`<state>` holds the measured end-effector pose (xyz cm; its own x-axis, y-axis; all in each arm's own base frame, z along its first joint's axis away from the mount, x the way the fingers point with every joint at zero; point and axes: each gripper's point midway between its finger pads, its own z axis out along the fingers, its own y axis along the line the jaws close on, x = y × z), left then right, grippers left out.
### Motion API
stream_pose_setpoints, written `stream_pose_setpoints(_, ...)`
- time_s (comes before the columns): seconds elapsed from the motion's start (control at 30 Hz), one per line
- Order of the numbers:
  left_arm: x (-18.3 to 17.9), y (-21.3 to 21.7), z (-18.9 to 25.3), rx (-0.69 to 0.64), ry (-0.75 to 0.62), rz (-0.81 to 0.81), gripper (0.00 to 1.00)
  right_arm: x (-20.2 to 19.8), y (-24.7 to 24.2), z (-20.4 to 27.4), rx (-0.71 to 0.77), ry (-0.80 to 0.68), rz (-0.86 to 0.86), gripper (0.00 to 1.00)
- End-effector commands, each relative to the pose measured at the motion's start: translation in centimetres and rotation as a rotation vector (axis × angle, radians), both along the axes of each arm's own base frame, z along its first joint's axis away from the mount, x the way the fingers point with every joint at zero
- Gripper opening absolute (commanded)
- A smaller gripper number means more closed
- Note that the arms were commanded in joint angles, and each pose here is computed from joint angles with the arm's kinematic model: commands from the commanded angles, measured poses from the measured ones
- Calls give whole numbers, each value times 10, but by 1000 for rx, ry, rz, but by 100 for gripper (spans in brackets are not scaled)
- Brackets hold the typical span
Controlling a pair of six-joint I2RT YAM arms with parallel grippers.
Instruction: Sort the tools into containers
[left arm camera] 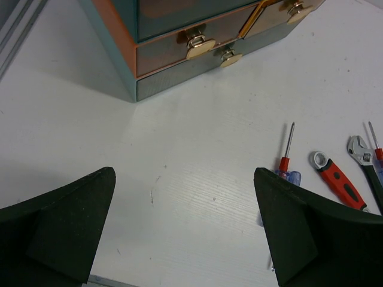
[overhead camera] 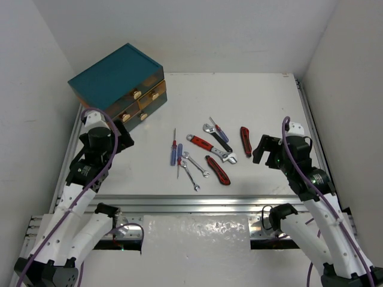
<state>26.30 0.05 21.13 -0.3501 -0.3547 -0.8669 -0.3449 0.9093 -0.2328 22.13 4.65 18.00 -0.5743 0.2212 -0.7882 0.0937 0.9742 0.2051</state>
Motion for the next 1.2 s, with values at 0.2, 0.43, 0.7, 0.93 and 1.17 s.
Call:
stream_pose_setpoints(0.2,12,-5,35,-77,-85,23,100,9,25,10,81,-45,107,99)
stream_pose_setpoints(0.43,73,-80,55,-107,-61,83,100,11,46,7,151,-15,185,99)
stream_pose_setpoints(0.7,151,-89,39,73,-31,310,94,13,46,14,146,-43,194,99)
stream_pose_setpoints(0.93,195,-72,26,179,19,402,94,11,54,16,171,-53,240,99)
stream_pose_setpoints(1.17,219,-42,9,197,51,435,93,11,58,13,173,-38,266,99)
